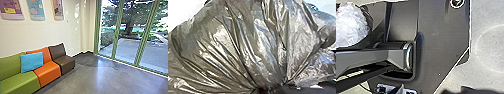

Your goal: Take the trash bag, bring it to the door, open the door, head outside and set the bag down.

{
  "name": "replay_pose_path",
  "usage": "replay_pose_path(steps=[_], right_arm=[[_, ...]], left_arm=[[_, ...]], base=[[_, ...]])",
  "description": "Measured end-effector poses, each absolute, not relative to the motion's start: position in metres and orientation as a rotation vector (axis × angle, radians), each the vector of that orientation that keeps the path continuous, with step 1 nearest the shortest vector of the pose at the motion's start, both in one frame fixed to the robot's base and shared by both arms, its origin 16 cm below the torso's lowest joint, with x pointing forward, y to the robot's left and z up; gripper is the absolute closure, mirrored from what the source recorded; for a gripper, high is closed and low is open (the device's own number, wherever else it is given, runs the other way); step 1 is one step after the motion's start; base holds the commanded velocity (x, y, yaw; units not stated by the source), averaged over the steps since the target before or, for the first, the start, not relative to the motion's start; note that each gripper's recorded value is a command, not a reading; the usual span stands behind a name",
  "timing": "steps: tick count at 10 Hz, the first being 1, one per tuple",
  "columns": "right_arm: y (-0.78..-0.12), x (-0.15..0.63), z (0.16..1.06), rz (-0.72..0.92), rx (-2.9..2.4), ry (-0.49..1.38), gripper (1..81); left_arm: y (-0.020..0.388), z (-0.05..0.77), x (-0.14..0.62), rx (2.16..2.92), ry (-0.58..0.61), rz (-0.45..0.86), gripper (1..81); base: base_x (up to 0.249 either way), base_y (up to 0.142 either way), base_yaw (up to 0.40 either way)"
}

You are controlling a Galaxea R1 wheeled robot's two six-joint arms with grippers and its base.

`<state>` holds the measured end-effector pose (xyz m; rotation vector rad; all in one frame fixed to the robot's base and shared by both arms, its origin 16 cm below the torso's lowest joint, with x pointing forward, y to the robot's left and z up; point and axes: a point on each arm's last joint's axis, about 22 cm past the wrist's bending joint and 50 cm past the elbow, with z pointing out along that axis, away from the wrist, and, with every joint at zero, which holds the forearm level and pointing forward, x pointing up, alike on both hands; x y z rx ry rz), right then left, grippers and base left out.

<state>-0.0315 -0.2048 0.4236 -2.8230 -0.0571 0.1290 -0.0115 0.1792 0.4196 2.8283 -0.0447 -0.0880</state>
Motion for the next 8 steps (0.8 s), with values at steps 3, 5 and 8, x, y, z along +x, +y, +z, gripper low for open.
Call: replay_pose_path(steps=[3,5,8], right_arm=[[-0.207,-0.0312,0.4233,0.129,-2.827,-0.057,1.0],[-0.2069,-0.0338,0.4232,0.133,-2.827,-0.055,1.0],[-0.2069,-0.0336,0.4232,0.132,-2.827,-0.056,1.0]], left_arm=[[0.1797,0.4195,-0.0122,2.829,-0.047,-0.089,81.1],[0.1784,0.4196,-0.0115,2.827,-0.048,-0.087,81.1],[0.1773,0.4197,-0.0115,2.826,-0.047,-0.087,81.1]], base=[[0.0,0.0,-0.271],[0.0,0.0,-0.278],[0.0,0.0,-0.281]])
